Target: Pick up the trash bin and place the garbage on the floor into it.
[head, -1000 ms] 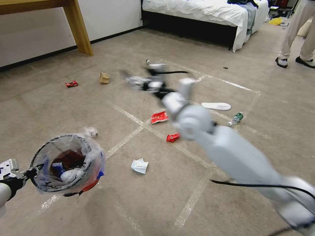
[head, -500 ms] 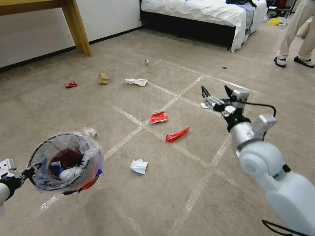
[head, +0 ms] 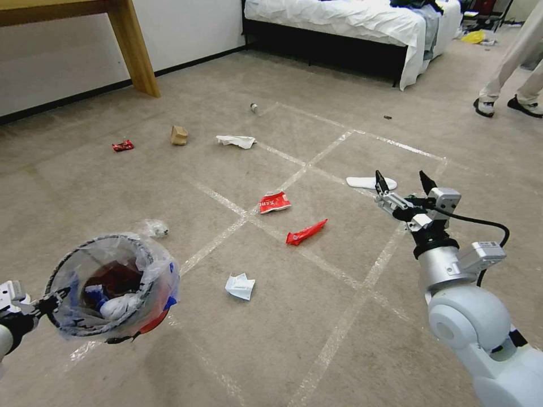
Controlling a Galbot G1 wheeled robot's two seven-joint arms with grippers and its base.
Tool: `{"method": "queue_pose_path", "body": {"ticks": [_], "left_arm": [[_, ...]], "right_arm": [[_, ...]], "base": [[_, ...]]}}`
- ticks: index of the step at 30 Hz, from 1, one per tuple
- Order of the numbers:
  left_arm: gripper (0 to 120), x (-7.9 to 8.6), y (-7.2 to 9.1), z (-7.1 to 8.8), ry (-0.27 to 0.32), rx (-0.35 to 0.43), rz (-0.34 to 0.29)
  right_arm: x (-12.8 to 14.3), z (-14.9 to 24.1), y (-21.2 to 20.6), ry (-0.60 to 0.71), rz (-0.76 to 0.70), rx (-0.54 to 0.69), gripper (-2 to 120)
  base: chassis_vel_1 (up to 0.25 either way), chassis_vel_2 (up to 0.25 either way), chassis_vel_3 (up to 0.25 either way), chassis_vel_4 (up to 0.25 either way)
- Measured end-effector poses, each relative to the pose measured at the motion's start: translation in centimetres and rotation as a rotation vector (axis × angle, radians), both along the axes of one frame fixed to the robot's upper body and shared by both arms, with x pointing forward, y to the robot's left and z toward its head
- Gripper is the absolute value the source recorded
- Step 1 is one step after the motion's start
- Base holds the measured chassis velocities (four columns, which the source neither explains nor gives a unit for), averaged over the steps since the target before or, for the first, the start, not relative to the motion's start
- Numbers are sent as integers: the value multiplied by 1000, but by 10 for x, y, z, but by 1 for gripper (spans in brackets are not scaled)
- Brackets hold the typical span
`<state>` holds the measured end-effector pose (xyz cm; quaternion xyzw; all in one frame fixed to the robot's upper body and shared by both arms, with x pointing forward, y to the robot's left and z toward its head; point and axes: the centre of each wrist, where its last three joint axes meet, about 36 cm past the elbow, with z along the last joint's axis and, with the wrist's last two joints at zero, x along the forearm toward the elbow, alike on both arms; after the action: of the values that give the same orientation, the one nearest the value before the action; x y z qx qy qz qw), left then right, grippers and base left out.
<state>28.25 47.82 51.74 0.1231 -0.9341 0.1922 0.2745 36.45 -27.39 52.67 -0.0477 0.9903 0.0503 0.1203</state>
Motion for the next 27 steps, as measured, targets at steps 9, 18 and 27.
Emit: {"method": "queue_pose_path", "body": {"ticks": [9,18,27], "left_arm": [[1,-7,0,3,1,8,2],[1,-8,-1,3,-1,4,2],[1,-8,0,2,-3,1,7]], "right_arm": [[1,-6,7,7,12,-10,100],[8,-10,10,8,19,-12,100],[14,-15,14,13,30,-9,100]], "base": [[-7,17,10,-8],[-91,100,96,-114],[-23,20,27,-24]]}}
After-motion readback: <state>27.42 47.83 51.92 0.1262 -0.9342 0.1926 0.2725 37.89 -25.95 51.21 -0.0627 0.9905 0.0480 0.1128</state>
